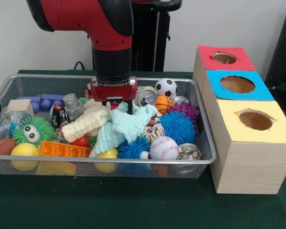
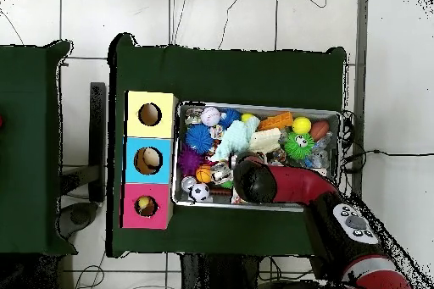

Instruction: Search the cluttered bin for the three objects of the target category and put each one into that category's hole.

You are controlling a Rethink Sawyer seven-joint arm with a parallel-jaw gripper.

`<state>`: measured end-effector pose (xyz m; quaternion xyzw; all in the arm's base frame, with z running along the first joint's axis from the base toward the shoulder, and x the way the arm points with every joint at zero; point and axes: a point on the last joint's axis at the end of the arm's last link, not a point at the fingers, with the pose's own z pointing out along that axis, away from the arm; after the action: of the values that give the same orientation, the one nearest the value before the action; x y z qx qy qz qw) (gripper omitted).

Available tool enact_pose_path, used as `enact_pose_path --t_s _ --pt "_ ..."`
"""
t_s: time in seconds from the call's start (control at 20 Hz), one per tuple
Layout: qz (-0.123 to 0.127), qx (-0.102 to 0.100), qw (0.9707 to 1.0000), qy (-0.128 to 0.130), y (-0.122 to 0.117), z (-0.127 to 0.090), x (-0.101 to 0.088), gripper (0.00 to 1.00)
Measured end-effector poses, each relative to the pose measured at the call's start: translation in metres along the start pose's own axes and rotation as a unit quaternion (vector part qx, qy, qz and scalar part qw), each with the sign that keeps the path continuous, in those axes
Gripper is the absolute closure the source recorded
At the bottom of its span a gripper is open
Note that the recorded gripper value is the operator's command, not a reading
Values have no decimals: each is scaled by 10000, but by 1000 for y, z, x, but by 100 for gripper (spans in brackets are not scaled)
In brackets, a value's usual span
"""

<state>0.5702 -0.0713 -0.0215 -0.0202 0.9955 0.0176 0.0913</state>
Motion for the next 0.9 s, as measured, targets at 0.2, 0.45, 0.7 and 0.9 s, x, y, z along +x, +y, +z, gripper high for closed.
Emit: enact_pose_path --t_s 0.2,0.45,0.7,0.9 --pt "-104 103 9999 12 -1 -1 1 0" --pt "-202 215 9995 135 -5 -2 4 0" --pt "-180 254 9985 445 -16 -5 12 0" --pt "-101 269 9975 653 -30 -8 20 0"
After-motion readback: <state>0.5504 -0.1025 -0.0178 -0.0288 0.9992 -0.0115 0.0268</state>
